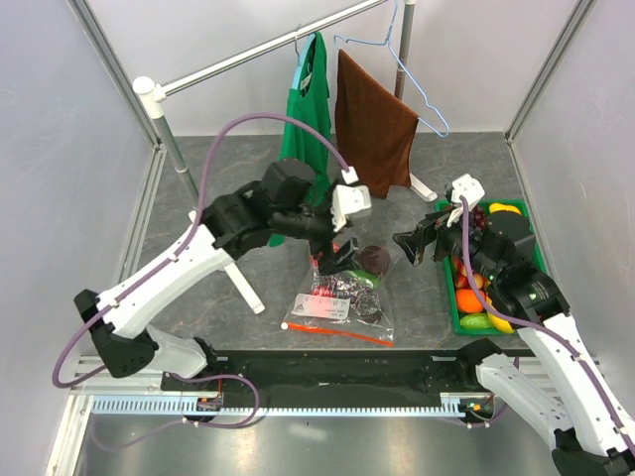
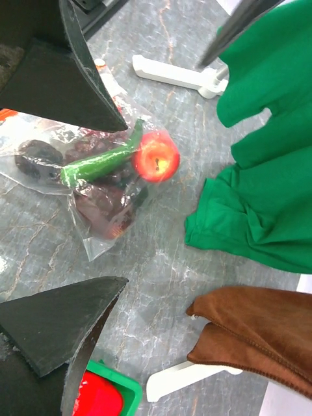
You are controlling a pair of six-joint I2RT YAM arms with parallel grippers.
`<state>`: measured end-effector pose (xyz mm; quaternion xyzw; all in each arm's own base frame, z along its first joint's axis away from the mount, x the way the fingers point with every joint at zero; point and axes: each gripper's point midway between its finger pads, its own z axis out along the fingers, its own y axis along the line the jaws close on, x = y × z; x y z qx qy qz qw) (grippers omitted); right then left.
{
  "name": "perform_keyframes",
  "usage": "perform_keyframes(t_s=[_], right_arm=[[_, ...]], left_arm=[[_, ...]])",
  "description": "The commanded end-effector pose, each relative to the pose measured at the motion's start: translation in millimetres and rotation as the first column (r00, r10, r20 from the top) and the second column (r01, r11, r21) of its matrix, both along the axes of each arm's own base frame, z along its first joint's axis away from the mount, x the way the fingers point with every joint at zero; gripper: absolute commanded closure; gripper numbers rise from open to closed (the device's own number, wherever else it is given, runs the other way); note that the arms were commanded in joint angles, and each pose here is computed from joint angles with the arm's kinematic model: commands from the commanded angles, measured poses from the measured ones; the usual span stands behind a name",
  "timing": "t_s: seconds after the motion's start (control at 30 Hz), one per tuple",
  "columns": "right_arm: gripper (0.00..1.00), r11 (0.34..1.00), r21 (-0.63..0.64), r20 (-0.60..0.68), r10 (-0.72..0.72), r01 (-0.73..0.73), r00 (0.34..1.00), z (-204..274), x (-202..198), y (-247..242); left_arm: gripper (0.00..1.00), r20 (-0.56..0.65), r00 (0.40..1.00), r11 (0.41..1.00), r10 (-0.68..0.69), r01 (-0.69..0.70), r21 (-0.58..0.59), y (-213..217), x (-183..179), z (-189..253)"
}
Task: Place the food in the zip-top bag and seal the zipper
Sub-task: Reset both arms
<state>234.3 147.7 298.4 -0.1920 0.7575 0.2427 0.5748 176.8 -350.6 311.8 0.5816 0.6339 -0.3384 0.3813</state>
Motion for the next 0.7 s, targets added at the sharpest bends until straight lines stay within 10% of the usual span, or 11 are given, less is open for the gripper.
perform_keyframes(t_s=[0.0,0.67], right_arm=[[0.02,0.998,-0.026,-0.007,0.058,-0.058,0.998,10.5,-6.1,3.2],[0.02,0.996,-0.067,-0.009,0.064,-0.065,0.998,3.1,-6.2,-10.7]], left_arm=[[0.0,-0.037,0.995,0.996,0.093,-0.092,0.009,44.1,-3.1,21.8],[0.0,-0.101,0.961,0.966,0.259,-0.259,0.007,109.2,-1.5,-3.9]])
